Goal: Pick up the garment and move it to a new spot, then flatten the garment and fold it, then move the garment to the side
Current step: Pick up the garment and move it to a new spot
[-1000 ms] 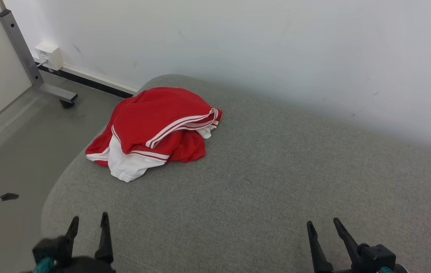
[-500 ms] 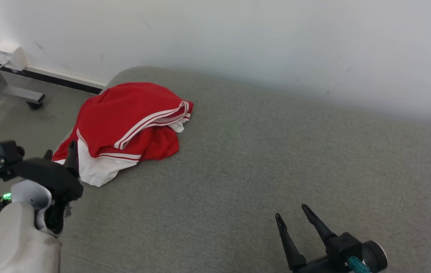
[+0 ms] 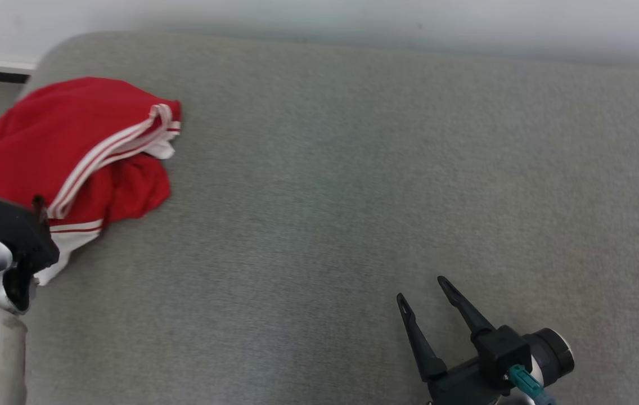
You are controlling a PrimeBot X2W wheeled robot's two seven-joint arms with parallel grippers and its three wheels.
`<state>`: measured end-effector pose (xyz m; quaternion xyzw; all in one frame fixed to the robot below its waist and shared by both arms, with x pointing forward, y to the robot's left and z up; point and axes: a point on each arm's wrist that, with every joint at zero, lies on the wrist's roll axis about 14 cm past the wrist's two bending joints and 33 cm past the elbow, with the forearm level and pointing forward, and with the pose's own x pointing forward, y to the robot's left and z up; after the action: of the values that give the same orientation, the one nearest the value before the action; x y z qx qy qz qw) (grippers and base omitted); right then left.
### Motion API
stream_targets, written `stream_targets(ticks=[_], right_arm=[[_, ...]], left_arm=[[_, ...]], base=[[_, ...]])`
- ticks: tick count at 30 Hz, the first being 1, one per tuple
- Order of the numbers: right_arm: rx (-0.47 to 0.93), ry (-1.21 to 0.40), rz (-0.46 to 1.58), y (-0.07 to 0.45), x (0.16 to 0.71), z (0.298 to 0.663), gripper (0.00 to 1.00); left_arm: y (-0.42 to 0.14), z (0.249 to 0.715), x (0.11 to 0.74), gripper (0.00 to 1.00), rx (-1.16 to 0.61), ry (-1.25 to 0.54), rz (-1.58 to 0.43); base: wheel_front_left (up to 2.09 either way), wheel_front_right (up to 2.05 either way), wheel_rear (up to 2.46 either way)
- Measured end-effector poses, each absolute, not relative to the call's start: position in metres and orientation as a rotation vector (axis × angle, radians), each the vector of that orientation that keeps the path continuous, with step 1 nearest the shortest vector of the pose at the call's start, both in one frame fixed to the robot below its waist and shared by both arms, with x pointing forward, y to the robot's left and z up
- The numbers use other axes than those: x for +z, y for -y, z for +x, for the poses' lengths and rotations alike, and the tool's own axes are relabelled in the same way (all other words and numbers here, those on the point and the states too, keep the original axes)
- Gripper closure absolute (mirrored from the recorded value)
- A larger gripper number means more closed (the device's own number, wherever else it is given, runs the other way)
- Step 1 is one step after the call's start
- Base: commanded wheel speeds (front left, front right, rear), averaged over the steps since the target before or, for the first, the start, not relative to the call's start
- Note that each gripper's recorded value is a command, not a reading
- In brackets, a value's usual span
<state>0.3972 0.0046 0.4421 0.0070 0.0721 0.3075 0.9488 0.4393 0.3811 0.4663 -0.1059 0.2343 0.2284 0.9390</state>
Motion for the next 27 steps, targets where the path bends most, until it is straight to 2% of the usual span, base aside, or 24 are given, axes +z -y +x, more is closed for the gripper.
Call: stream_targets(ticks=[8,9,10,11,17,27], right_arm=[[0.535,-0.237,0.013,0.027,0.415,0.398,0.00],[0.528,-0.242,0.012,0.030,0.413,0.399,0.00],[0.520,-0.245,0.013,0.032,0.412,0.399,0.00],[0.509,-0.252,0.014,0.036,0.409,0.399,0.00],[0.500,-0.234,0.043,0.037,0.414,0.400,0.00],[0.487,-0.144,0.121,0.035,0.440,0.400,0.00]], left_arm=[[-0.363,0.466,0.425,0.00,0.459,-0.576,-0.164],[-0.363,0.468,0.422,0.33,0.459,-0.582,-0.156],[-0.362,0.470,0.420,0.93,0.460,-0.580,-0.145],[-0.358,0.474,0.415,1.00,0.452,-0.587,-0.139],[-0.362,0.485,0.439,1.00,0.423,-0.519,-0.123],[-0.375,0.507,0.575,1.00,0.312,-0.243,-0.073]], base=[[0.00,0.00,0.00],[0.00,0.00,0.00],[0.00,0.00,0.00],[0.00,0.00,0.00],[0.00,0.00,0.00],[0.00,0.00,0.00]])
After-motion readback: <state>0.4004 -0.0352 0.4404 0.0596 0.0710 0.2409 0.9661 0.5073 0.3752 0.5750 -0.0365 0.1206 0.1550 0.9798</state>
